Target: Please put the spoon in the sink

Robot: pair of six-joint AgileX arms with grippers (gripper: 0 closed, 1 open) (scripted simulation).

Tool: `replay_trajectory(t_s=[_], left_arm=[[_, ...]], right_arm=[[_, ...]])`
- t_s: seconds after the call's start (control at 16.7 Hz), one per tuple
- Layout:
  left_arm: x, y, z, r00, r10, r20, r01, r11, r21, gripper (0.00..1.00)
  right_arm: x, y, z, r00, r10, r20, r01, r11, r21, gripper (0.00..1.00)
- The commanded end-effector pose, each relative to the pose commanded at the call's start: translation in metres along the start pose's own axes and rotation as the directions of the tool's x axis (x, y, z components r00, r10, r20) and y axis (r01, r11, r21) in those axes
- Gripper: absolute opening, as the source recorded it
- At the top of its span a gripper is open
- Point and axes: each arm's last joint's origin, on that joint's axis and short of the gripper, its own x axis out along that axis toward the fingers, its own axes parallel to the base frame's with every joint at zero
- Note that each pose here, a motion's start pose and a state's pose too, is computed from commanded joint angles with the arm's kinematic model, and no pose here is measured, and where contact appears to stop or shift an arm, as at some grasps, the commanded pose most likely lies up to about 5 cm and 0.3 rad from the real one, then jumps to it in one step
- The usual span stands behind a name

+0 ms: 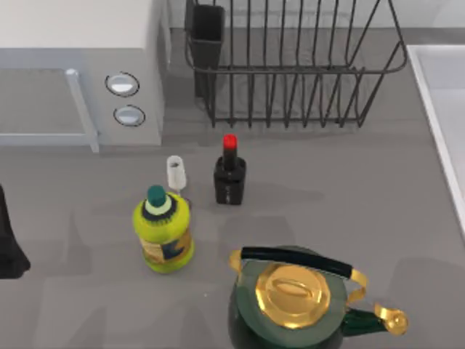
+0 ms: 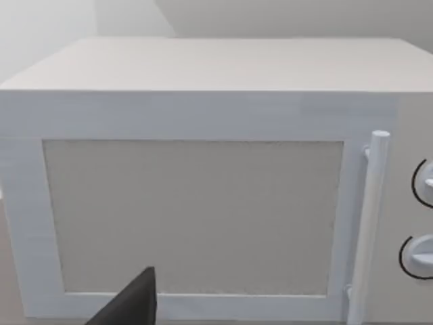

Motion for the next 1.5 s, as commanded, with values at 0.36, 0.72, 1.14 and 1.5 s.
replay_trajectory(t_s=[0.36,0.72,1.14,1.5], left_arm=[[0.0,0.0,0.0,1.0,0.0,0.0,0.0,1.0,0.0,1.0],[0.0,0.0,0.0,1.0,0.0,0.0,0.0,1.0,0.0,1.0],[0.0,0.0,0.0,1.0,0.0,0.0,0.0,1.0,0.0,1.0],[0.0,0.0,0.0,1.0,0.0,0.0,0.0,1.0,0.0,1.0]], right_arm=[[-0.019,0.053,0.077,0.999,-0.022,-0.048,0.023,1.0,0.001,0.0],[-0.019,0.13,0.152,0.999,-0.015,-0.033,0.015,1.0,0.004,0.0],[0.009,0.192,0.172,1.0,0.011,0.007,-0.011,1.0,-0.003,0.0],[0.016,0.204,0.17,1.0,0.018,0.019,-0.018,1.0,-0.009,0.0]])
